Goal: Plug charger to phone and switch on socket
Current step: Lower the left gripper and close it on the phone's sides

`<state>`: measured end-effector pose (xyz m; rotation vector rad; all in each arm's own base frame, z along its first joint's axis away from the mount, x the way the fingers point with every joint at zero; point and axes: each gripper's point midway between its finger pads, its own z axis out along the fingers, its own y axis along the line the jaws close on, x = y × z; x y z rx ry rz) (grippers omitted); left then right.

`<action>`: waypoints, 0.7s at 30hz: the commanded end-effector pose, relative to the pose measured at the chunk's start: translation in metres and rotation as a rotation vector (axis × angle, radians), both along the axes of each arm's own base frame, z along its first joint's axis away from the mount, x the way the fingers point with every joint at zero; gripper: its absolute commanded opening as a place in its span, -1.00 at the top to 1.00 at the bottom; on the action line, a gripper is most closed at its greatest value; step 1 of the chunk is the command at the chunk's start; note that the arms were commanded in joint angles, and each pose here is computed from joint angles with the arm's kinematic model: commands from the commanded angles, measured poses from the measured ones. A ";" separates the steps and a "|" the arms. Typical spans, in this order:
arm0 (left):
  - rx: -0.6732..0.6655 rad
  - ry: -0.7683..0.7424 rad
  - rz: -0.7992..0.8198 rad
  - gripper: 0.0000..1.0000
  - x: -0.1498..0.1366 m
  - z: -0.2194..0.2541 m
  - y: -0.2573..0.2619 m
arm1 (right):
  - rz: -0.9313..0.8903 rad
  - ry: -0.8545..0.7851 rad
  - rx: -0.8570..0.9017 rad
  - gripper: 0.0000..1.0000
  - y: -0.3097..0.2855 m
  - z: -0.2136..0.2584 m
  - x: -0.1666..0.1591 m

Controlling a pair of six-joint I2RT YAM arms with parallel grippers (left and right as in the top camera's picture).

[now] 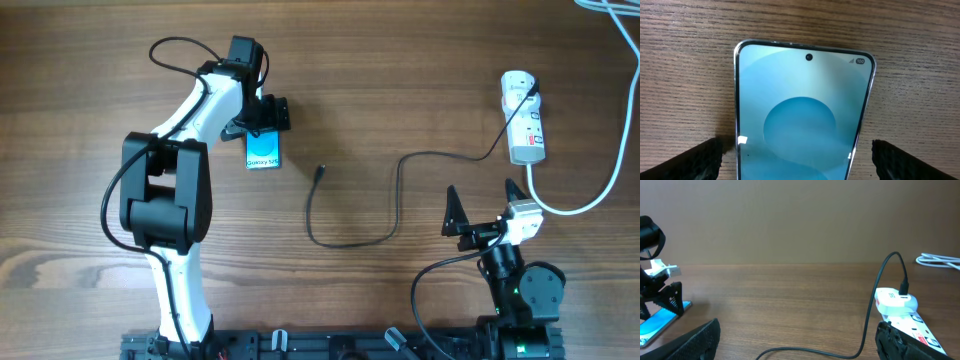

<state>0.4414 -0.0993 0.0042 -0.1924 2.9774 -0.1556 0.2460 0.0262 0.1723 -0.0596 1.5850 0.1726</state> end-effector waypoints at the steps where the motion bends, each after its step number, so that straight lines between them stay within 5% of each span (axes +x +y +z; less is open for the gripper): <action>1: 0.020 0.057 0.001 -0.99 -0.015 -0.016 0.004 | -0.007 -0.006 0.009 -1.00 -0.001 0.001 0.000; 12: 0.031 0.107 0.001 -0.99 -0.028 -0.017 0.006 | -0.007 -0.006 0.009 -0.99 -0.001 0.001 0.000; 16: 0.016 0.037 0.001 -0.98 -0.011 -0.015 0.003 | -0.007 -0.006 0.009 -1.00 -0.001 0.001 0.000; 21: 0.021 0.019 -0.049 -0.64 -0.007 -0.015 0.002 | -0.007 -0.006 0.009 -1.00 -0.001 0.001 0.000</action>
